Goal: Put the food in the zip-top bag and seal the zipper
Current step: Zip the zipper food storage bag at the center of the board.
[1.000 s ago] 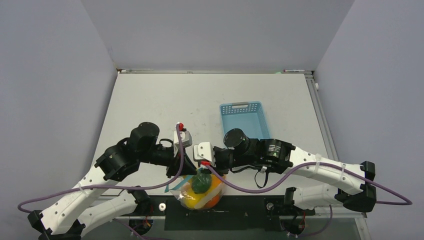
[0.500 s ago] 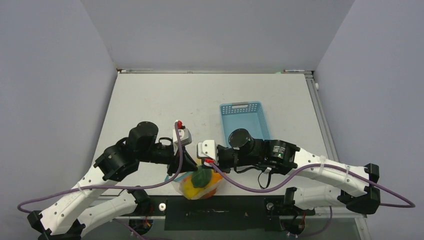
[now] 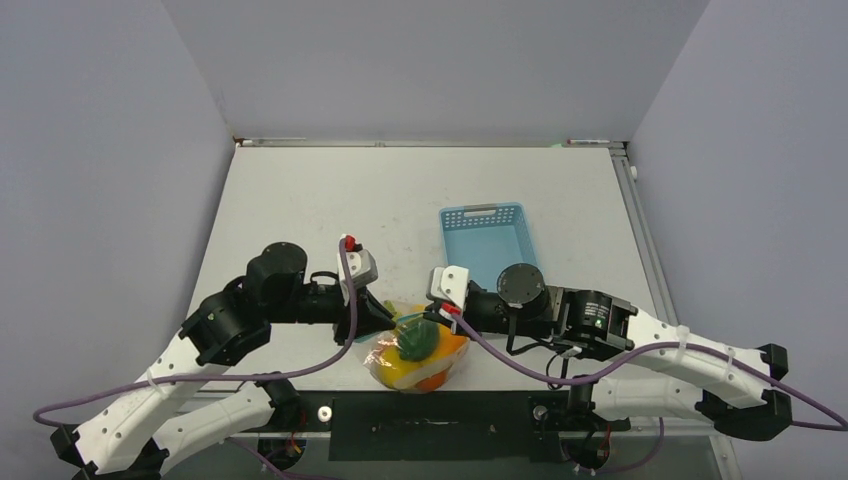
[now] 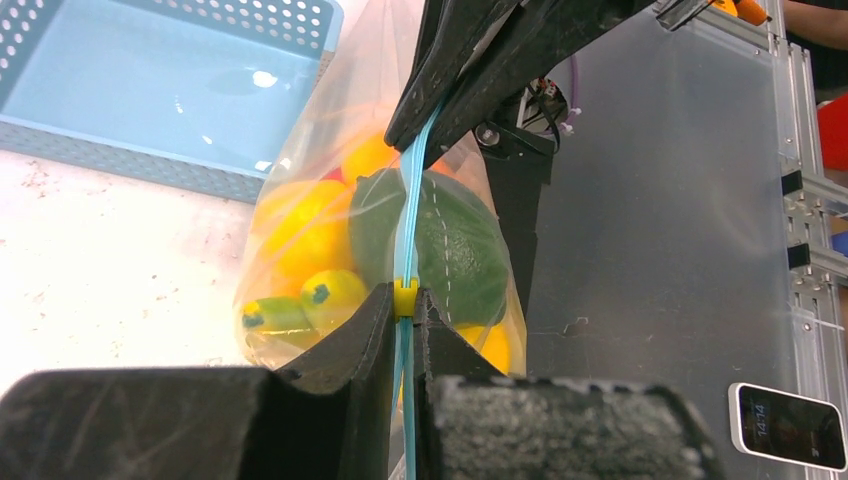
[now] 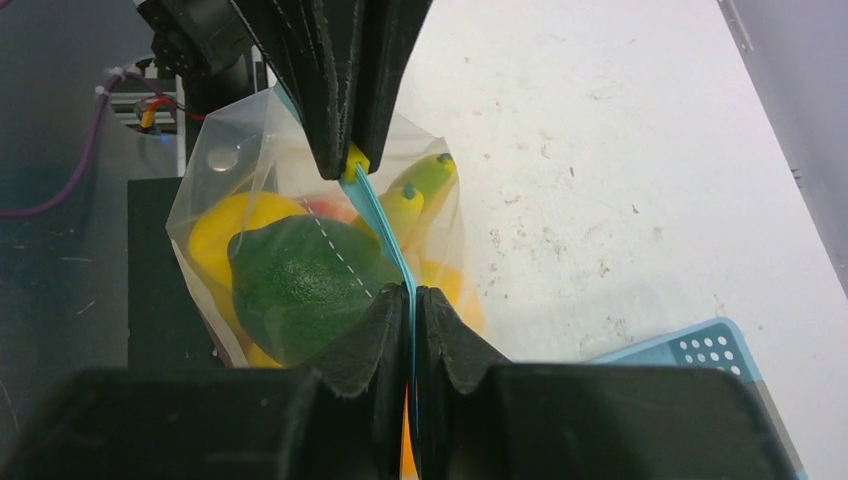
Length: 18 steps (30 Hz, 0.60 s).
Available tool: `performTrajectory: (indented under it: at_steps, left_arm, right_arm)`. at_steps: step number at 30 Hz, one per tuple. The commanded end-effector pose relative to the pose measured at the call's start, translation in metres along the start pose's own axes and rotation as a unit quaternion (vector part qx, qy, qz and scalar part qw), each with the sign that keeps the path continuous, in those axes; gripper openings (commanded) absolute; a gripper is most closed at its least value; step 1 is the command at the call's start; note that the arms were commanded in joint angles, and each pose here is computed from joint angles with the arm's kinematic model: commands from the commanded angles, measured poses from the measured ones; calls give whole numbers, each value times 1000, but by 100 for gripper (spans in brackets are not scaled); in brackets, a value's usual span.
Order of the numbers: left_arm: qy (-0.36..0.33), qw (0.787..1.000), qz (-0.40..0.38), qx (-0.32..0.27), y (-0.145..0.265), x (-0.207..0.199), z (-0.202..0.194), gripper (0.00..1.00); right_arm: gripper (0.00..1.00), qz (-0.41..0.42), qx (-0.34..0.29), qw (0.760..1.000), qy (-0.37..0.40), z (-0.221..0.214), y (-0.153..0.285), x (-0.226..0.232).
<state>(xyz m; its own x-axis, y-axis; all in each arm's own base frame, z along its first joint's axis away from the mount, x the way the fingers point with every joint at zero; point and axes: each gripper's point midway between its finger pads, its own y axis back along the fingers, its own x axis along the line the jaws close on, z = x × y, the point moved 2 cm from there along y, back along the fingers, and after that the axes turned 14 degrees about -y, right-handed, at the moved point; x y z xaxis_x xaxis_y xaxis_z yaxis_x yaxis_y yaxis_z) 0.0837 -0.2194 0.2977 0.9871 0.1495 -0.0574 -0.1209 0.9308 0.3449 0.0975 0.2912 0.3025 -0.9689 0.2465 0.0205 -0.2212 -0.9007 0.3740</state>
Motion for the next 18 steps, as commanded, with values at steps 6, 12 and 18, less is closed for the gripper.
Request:
performTrajectory:
  at_steps: [6,12,18]
  left_arm:
    - [-3,999,33,20,26,-5,-2,0]
    - [-4,998,54,24,35,-4,-2,0]
    - [-1,997,69,30,43,-4,-4,0]
  right_arm:
    - [5,-134,-57,989,-20,18,37,-39]
    - [5,-162,-78,983,-29,20,50,-46]
    - [5,-187,-97,977,-39,21,63,-53]
